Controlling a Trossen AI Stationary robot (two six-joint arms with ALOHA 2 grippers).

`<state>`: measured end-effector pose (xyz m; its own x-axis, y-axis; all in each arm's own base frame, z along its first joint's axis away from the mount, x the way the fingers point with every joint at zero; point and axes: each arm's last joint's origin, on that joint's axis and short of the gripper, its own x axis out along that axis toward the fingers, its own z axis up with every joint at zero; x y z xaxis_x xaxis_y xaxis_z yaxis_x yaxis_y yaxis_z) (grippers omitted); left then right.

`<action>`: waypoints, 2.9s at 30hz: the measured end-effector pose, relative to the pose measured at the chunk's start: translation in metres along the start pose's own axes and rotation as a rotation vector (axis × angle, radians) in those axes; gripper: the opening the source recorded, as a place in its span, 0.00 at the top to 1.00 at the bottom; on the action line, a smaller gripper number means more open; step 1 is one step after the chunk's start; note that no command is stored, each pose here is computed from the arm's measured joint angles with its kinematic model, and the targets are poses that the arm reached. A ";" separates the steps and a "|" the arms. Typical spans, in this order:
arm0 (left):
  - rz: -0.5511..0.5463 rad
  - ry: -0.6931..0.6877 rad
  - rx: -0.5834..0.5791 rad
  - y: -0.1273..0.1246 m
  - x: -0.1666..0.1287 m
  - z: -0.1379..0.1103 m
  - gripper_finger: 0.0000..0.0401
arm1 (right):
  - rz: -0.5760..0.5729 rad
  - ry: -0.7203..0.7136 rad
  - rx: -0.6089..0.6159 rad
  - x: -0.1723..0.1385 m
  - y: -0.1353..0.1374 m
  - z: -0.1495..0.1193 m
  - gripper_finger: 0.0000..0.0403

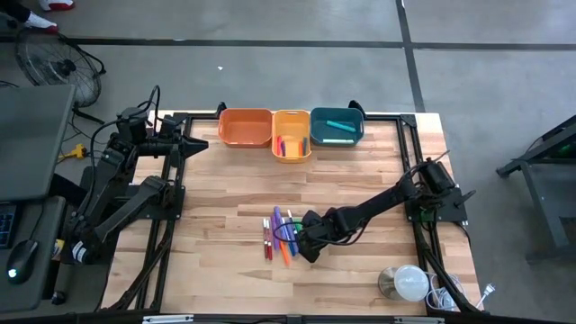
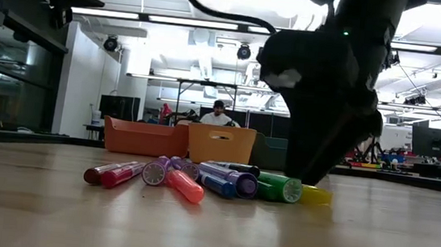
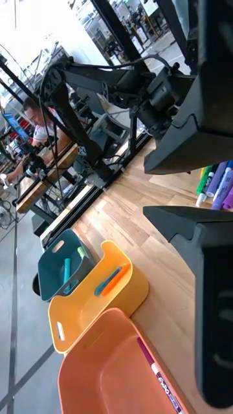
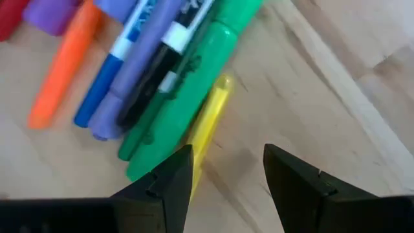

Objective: Pick & Place Markers
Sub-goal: Put the yellow pen into the yellow bin

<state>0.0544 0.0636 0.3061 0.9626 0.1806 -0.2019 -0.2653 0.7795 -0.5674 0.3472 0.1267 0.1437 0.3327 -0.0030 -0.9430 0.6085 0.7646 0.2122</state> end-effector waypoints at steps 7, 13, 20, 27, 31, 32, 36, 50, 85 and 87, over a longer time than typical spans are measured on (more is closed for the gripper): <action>0.000 0.000 0.000 0.000 0.000 0.000 0.78 | 0.017 0.011 0.017 0.004 -0.001 -0.007 0.56; 0.000 0.000 0.000 0.000 0.000 0.000 0.78 | -0.014 0.024 -0.005 0.004 -0.004 -0.009 0.56; 0.003 0.009 -0.004 0.000 0.000 -0.001 0.78 | -0.049 0.083 -0.204 0.003 -0.007 -0.014 0.56; 0.022 0.049 -0.018 0.003 0.000 -0.007 0.78 | -0.044 0.096 -0.250 0.004 -0.010 -0.011 0.56; 0.025 0.061 -0.016 0.003 0.000 -0.009 0.78 | -0.034 0.098 -0.170 0.003 -0.012 -0.001 0.56; 0.025 0.060 -0.014 0.003 0.000 -0.009 0.78 | -0.027 0.100 -0.160 0.002 -0.012 0.002 0.56; 0.027 0.059 -0.013 0.003 0.000 -0.009 0.78 | -0.026 0.086 -0.110 -0.004 -0.009 0.017 0.56; 0.045 0.054 0.048 0.004 0.000 -0.008 0.78 | -0.142 0.159 0.093 -0.040 0.001 0.026 0.56; 0.120 0.037 0.249 0.006 0.000 -0.006 0.78 | -0.128 0.220 0.593 -0.003 -0.015 -0.004 0.56; 0.121 0.037 0.249 0.006 0.000 -0.006 0.78 | -0.117 0.221 0.603 -0.001 -0.017 -0.005 0.56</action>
<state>0.0524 0.0642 0.2979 0.9210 0.2626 -0.2877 -0.3518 0.8779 -0.3249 0.3328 0.1172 0.1393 0.1226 0.1178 -0.9854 0.9504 0.2719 0.1508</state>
